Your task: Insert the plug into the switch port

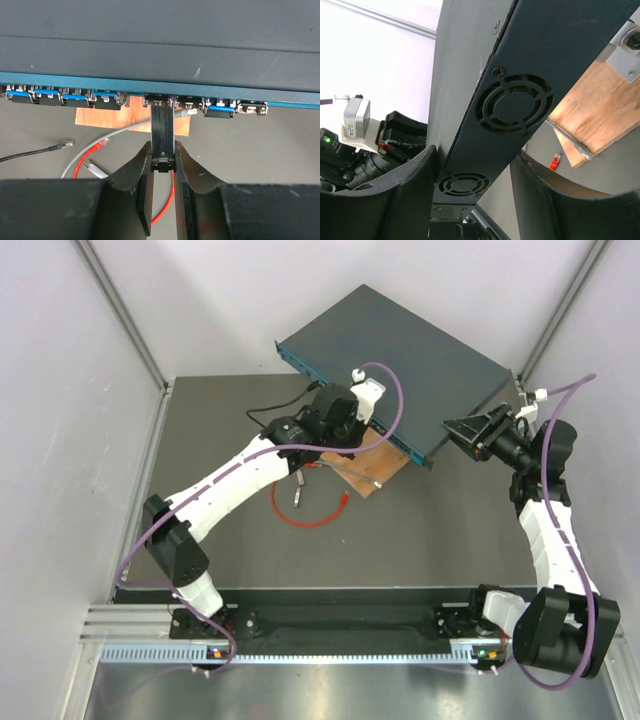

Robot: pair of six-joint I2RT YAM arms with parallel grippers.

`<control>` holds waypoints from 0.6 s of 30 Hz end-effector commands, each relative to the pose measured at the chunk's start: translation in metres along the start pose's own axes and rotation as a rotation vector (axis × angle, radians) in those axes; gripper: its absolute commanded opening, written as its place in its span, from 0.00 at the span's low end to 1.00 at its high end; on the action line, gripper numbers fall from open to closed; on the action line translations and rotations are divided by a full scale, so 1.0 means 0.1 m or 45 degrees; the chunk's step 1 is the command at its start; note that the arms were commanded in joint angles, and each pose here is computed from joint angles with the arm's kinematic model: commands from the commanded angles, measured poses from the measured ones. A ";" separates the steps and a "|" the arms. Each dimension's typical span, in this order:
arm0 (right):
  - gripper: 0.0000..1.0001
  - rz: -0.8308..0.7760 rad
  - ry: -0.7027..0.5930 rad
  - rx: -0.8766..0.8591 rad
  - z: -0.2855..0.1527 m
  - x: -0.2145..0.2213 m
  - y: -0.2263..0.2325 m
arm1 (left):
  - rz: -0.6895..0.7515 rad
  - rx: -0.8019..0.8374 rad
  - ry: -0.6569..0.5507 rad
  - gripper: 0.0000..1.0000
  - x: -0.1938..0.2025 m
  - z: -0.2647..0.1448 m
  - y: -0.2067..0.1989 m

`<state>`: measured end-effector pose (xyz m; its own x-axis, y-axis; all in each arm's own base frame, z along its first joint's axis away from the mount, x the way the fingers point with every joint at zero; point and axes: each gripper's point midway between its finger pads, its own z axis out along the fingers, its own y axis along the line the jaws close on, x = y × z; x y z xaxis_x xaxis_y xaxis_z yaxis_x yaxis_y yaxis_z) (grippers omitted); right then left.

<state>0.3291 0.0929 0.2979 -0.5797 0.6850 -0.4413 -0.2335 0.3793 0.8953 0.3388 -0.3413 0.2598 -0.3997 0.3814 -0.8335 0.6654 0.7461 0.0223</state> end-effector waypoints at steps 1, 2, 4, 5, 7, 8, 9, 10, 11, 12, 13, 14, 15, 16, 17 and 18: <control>0.00 -0.186 0.045 -0.081 0.07 0.04 0.23 | 0.008 0.086 -0.111 0.00 -0.32 -0.06 -0.15; 0.00 -0.193 0.047 -0.081 0.07 0.05 0.23 | 0.011 0.087 -0.119 0.00 -0.35 -0.07 -0.15; 0.00 -0.197 0.049 -0.076 0.07 0.05 0.23 | 0.011 0.089 -0.146 0.00 -0.44 -0.11 -0.15; 0.00 -0.205 0.052 -0.076 0.07 0.05 0.23 | 0.015 0.093 -0.154 0.00 -0.47 -0.12 -0.15; 0.00 -0.209 0.059 -0.069 0.08 0.07 0.23 | 0.016 0.097 -0.181 0.00 -0.57 -0.15 -0.16; 0.00 -0.215 0.061 -0.066 0.08 0.07 0.22 | 0.017 0.097 -0.183 0.00 -0.59 -0.15 -0.16; 0.00 -0.212 0.063 -0.063 0.08 0.07 0.21 | 0.016 0.105 -0.185 0.00 -0.61 -0.14 -0.17; 0.00 -0.215 0.062 -0.061 0.08 0.07 0.21 | 0.015 0.110 -0.200 0.00 -0.66 -0.16 -0.18; 0.00 -0.217 0.062 -0.061 0.08 0.07 0.22 | 0.015 0.112 -0.200 0.00 -0.67 -0.16 -0.18; 0.00 -0.217 0.064 -0.061 0.08 0.08 0.22 | 0.016 0.119 -0.194 0.00 -0.67 -0.14 -0.19; 0.00 -0.215 0.064 -0.061 0.08 0.08 0.22 | 0.016 0.119 -0.200 0.00 -0.69 -0.14 -0.19; 0.00 -0.217 0.066 -0.062 0.08 0.08 0.22 | 0.012 0.118 -0.198 0.00 -0.69 -0.13 -0.19; 0.00 -0.212 0.067 -0.061 0.07 0.09 0.21 | 0.012 0.120 -0.196 0.00 -0.68 -0.09 -0.20; 0.00 -0.217 0.067 -0.064 0.08 0.09 0.22 | 0.012 0.118 -0.192 0.00 -0.67 -0.08 -0.20; 0.00 -0.212 0.067 -0.063 0.08 0.09 0.22 | 0.013 0.119 -0.194 0.00 -0.67 -0.06 -0.20; 0.00 -0.208 0.069 -0.064 0.07 0.09 0.22 | 0.010 0.118 -0.194 0.00 -0.67 -0.03 -0.20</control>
<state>0.3287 0.0939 0.2975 -0.5875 0.6734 -0.4488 -0.2204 0.4004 0.8894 0.3384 -0.3409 0.2667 -0.4300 0.4204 -0.7990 0.6767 0.7359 0.0230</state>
